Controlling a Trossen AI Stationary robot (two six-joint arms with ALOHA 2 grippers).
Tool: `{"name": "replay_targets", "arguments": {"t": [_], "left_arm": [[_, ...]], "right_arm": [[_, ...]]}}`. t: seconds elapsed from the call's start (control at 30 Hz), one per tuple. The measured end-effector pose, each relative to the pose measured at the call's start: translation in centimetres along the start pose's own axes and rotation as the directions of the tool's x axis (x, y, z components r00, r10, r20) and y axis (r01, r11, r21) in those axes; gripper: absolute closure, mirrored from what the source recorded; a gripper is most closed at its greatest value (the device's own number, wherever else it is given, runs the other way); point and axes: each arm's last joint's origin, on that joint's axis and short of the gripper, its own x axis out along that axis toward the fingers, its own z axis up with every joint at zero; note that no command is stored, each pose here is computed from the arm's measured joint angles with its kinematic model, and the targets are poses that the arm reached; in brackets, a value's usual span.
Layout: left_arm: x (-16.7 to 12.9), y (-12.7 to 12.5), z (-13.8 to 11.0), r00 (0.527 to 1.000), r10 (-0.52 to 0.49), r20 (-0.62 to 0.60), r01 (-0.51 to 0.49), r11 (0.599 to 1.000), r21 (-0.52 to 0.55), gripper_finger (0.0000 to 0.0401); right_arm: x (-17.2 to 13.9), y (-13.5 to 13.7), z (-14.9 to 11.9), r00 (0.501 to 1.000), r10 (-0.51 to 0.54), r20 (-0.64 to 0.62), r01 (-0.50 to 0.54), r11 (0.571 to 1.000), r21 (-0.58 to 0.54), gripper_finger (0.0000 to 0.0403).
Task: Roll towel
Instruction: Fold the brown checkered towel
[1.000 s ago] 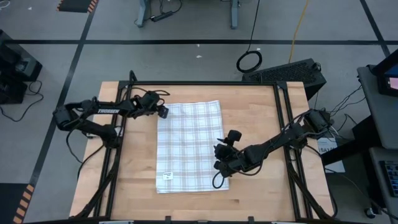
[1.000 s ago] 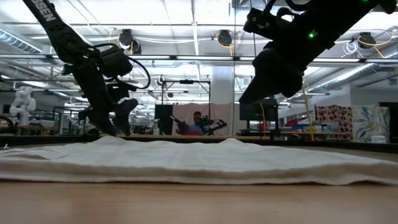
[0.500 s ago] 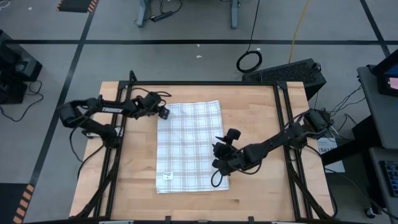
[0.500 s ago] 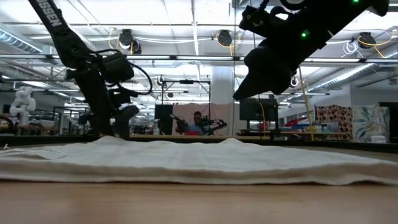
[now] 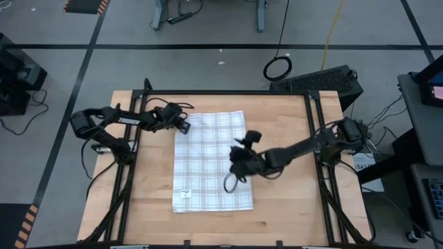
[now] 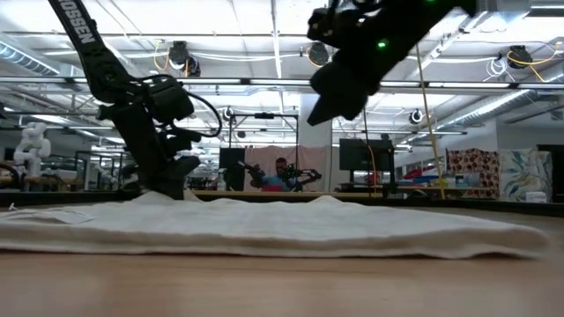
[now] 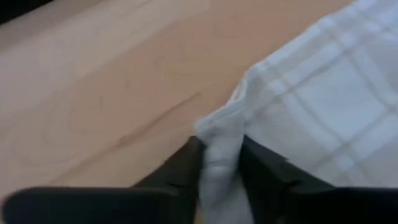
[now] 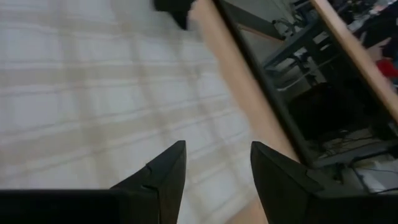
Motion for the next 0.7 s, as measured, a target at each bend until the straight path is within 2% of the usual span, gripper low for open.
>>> {"name": "replay_targets", "arguments": {"t": [0.13, 0.2, 0.27, 0.4, 0.5, 0.6, 0.7], "left_arm": [[0.0, 0.0, -0.1, 1.0, -0.019, -0.012, 0.019, 0.999, 0.042, 0.0379], [0.0, -0.2, -0.1, 0.999, -0.04, -0.018, 0.04, 0.998, 0.046, 0.0387], [-0.1, -0.6, -0.2, 0.998, -0.055, -0.013, 0.056, 0.997, 0.062, 0.0381], [-0.3, -1.6, -0.5, 0.996, -0.091, -0.017, 0.093, 0.991, 0.096, 0.0382], [-0.5, -2.5, -0.6, 0.993, -0.117, 0.006, 0.116, 0.986, 0.12, 0.0387], [-0.6, -3.0, -0.7, 0.99, -0.137, 0.028, 0.132, 0.982, 0.131, 0.0388], [-0.7, -3.3, -0.7, 0.988, -0.15, 0.04, 0.144, 0.98, 0.138, 0.0389]], "right_arm": [[1.6, -3.1, 1.1, 0.998, -0.055, -0.019, 0.055, 0.998, 0.015, 0.0232], [2.7, -5.5, 1.3, 0.998, -0.049, -0.047, 0.052, 0.996, 0.072, 0.0232], [4.2, -8.1, 0.8, 0.996, 0.013, -0.091, 0.005, 0.981, 0.194, 0.0232], [7.8, -12.2, -1.9, 0.971, 0.152, -0.184, -0.052, 0.888, 0.456, 0.0232], [10.4, -14.3, -4.6, 0.947, 0.236, -0.218, -0.052, 0.782, 0.621, 0.0232], [12.2, -15.4, -7.1, 0.925, 0.309, -0.222, -0.074, 0.719, 0.691, 0.0232], [13.3, -15.9, -8.3, 0.912, 0.349, -0.215, -0.079, 0.665, 0.743, 0.0231]]}}
